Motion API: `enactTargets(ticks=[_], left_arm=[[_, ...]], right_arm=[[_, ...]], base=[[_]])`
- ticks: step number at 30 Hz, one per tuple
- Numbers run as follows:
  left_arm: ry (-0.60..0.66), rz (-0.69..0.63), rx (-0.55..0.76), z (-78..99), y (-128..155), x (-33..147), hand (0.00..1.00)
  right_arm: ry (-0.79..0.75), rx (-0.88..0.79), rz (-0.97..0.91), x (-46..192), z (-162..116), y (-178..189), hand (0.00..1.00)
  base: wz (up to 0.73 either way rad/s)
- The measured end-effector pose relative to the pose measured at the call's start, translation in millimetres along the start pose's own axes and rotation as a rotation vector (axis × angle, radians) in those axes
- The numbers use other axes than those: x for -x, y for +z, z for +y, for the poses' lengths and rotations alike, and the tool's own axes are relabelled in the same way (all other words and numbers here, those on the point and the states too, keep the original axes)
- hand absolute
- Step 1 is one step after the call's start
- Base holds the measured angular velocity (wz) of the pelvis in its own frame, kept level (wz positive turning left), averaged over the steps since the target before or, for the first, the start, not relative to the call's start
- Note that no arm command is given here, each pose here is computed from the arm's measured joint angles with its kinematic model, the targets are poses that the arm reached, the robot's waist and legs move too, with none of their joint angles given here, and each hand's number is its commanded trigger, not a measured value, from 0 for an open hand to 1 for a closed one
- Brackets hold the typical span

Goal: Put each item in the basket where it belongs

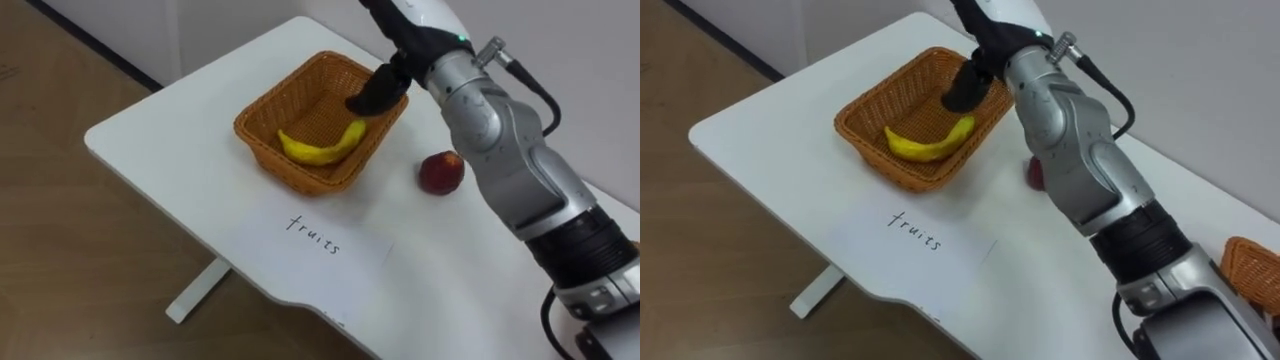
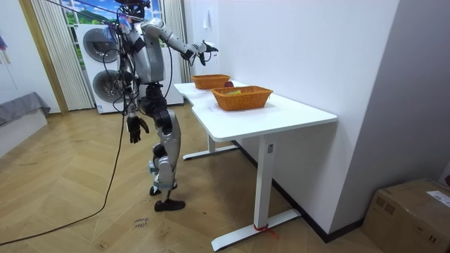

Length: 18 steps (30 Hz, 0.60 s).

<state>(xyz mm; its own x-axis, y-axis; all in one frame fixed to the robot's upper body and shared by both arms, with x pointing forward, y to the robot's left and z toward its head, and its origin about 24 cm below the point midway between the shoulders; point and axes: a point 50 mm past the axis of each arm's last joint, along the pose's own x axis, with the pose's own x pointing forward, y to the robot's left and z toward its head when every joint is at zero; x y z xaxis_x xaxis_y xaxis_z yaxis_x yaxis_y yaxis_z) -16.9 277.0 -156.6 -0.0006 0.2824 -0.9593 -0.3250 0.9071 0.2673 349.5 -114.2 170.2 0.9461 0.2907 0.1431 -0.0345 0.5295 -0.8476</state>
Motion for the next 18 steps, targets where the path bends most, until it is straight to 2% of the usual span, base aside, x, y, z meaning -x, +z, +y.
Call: enactTargets(ticks=[10,18], left_arm=[[-0.015,-0.009,-0.022,-9.3,2,-0.5,0.0],[-0.057,-0.037,-0.041,-23.6,14,-0.8,0.0]], right_arm=[[-0.067,-0.103,0.025,3,-6,-11,0.0],[-0.115,-0.189,0.133,20,-6,-43,0.0]], base=[[0.0],[-0.03]])
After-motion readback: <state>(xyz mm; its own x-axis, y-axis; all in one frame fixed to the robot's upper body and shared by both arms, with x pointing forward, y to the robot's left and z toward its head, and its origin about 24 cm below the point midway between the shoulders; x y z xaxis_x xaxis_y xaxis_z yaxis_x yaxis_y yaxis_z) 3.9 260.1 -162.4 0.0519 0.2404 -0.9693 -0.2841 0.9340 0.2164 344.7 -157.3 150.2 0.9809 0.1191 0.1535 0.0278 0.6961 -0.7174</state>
